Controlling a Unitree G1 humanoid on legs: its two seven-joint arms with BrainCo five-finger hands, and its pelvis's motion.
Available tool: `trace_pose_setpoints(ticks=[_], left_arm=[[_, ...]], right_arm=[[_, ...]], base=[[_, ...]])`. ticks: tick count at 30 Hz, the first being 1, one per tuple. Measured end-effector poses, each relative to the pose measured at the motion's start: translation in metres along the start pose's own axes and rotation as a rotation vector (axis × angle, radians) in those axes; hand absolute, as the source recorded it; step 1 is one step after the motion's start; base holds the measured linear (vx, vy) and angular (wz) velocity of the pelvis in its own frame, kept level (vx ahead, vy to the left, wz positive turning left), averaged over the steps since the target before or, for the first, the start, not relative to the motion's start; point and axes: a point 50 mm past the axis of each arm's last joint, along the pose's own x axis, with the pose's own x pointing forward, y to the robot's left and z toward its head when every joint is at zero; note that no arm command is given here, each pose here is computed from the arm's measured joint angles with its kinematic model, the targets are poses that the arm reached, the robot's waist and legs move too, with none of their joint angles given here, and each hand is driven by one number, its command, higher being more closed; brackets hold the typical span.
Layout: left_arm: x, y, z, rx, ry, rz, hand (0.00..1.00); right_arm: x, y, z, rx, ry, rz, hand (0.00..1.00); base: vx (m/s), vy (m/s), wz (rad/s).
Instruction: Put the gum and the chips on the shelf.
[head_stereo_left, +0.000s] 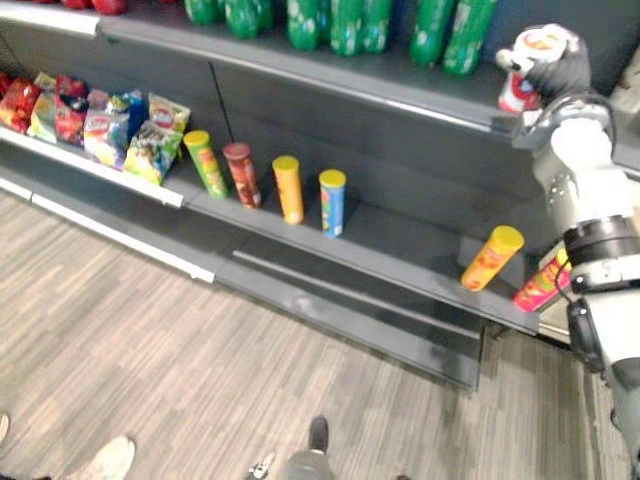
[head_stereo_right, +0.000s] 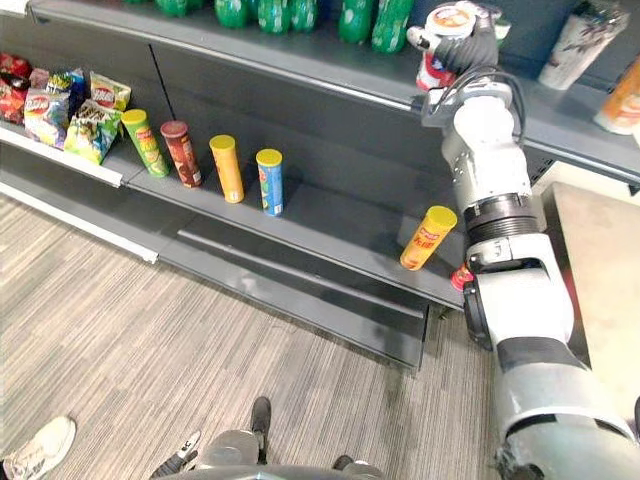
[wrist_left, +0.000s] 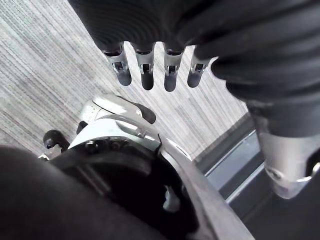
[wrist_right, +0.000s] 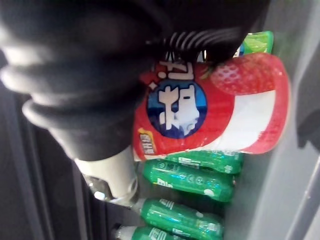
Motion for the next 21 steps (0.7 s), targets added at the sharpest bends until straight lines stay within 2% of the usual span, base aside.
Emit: trace_pose_setpoints(ticks=[8, 21], left_arm=[[0.005, -0.011, 0.019, 0.014, -0.064, -0.042, 0.0], [0.006, -0.017, 0.022, 0.056, -0.09, -0.052, 0.0]], right_arm=[[0.011, -0.025, 0.031, -0.016, -0.108, -0.091, 1.0], [0.01, -0.037, 0.036, 0.001, -0.176, -0.137, 1.0]], base=[[0.03, -0.019, 0.07], [0.0, -0.002, 0.0]])
